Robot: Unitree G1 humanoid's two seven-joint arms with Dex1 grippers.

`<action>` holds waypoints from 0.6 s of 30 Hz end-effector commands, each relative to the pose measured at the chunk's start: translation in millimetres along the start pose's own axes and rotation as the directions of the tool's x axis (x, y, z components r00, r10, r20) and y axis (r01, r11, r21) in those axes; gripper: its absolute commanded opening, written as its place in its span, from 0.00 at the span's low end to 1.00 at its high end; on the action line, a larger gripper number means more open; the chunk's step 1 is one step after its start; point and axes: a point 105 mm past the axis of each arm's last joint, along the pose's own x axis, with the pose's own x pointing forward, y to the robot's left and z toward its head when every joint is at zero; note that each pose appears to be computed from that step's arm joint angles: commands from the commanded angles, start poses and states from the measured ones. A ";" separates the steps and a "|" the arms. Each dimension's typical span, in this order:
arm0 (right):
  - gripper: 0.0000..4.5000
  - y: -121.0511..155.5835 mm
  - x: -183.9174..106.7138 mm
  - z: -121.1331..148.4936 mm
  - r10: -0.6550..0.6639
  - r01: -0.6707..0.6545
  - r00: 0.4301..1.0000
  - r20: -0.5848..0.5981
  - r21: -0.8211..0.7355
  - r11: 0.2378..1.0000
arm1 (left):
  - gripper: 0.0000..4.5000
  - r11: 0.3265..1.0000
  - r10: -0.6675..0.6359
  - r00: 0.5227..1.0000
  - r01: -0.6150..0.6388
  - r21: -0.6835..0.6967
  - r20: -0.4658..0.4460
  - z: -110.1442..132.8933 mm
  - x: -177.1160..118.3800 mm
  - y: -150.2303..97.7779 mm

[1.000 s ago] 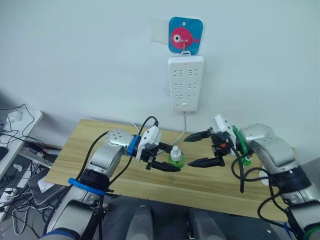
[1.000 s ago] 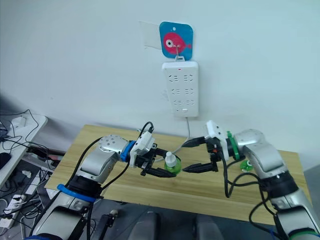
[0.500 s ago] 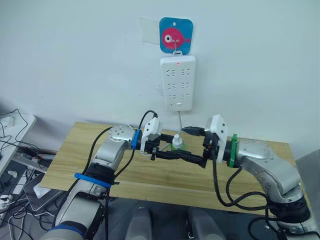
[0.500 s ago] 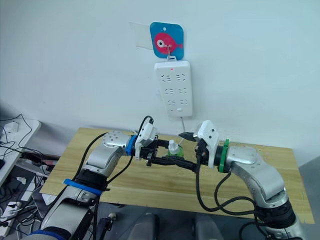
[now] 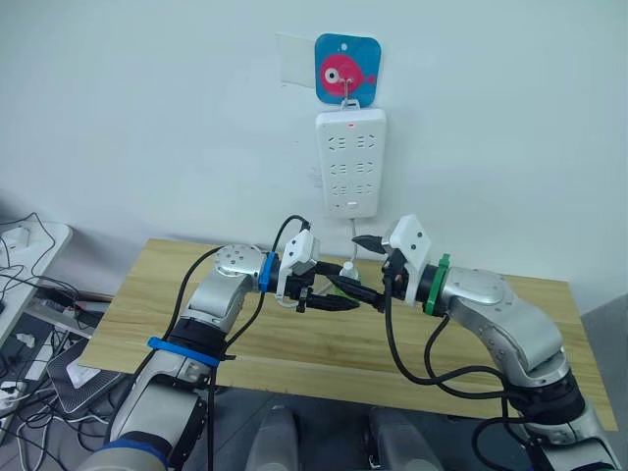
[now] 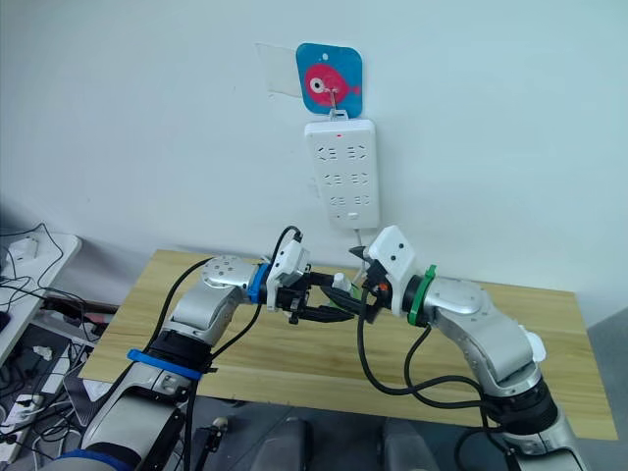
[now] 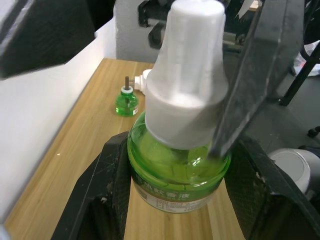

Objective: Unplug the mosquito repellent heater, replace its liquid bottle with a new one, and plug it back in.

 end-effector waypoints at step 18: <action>0.99 11.3 1.7 11.1 0.082 -0.086 0.994 0.071 0.055 0.995 | 0.50 0.998 -0.015 0.999 0.013 0.059 0.028 13.2 -2.6 0.7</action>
